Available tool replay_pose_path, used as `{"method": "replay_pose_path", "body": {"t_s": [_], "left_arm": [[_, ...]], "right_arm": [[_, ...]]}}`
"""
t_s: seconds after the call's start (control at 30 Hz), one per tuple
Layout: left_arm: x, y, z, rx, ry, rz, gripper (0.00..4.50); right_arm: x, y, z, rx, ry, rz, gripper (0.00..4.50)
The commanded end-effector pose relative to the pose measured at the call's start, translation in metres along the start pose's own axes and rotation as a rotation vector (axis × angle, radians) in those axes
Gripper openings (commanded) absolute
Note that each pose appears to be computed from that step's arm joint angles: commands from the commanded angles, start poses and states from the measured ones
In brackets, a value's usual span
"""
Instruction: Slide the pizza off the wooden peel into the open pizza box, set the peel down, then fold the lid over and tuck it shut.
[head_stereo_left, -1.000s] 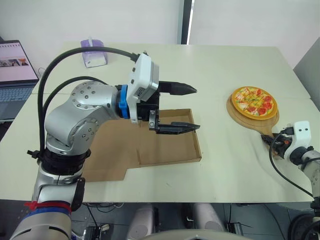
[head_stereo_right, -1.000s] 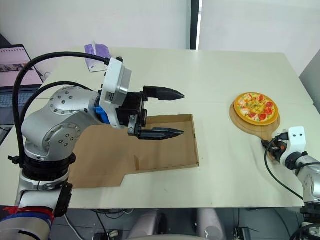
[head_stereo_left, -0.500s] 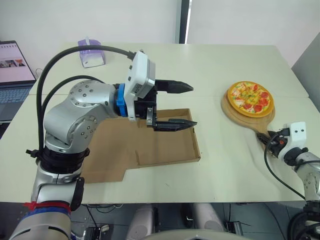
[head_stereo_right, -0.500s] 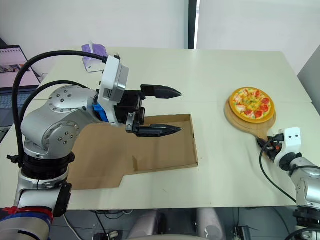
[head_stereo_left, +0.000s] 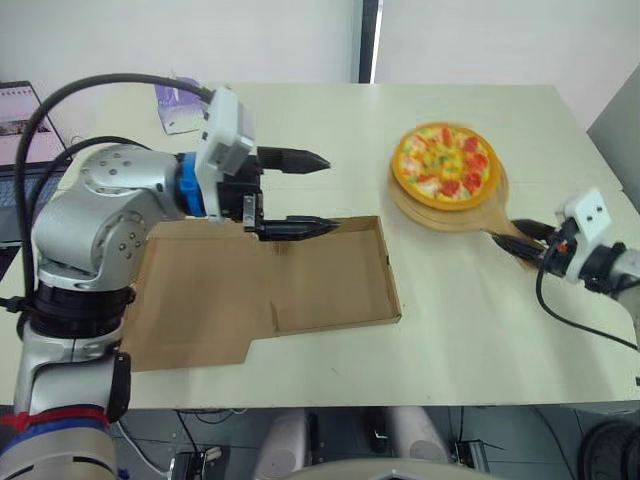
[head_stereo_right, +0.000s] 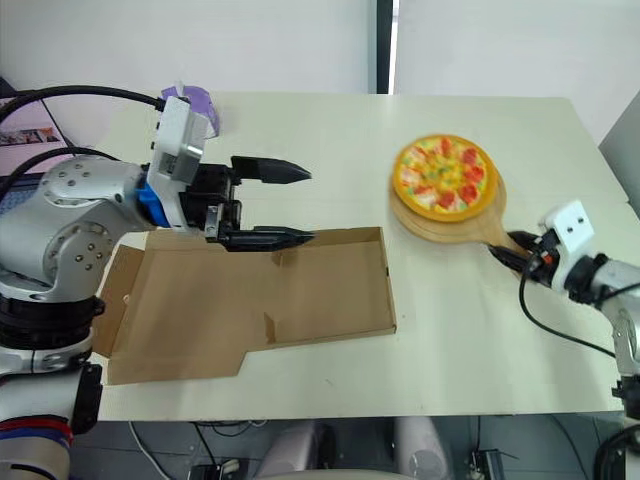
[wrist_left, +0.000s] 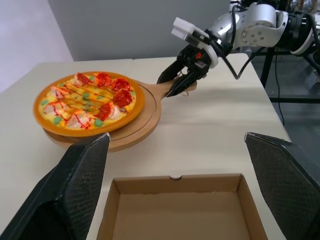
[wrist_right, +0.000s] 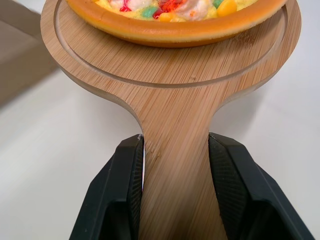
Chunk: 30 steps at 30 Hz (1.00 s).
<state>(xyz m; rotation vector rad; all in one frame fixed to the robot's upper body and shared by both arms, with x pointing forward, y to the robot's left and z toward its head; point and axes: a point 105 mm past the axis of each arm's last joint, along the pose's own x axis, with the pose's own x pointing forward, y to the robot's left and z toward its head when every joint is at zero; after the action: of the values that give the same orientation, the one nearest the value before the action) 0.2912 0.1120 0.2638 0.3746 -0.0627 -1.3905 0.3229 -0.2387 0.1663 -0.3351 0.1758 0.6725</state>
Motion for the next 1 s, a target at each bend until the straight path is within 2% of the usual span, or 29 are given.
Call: {"method": "replay_pose_path", "body": {"t_s": [0.03,0.37,0.6,1.0], "left_arm": [[-0.016,0.002,0.013,0.052,-0.003,0.041,4.5],[-0.044,0.0,0.003,0.017,0.083,0.131,4.5],[-0.042,-0.004,0.004,0.024,0.09,0.114,4.5],[-0.041,-0.005,0.005,0.03,0.094,0.105,4.5]], "right_arm": [[0.004,0.007,0.032,-0.07,-0.092,0.04,1.63],[0.026,0.03,0.036,-0.141,-0.146,0.106,1.63],[0.037,0.024,0.031,-0.304,-0.171,0.063,1.63],[0.045,0.024,0.036,-0.336,-0.227,0.053,1.63]]}}
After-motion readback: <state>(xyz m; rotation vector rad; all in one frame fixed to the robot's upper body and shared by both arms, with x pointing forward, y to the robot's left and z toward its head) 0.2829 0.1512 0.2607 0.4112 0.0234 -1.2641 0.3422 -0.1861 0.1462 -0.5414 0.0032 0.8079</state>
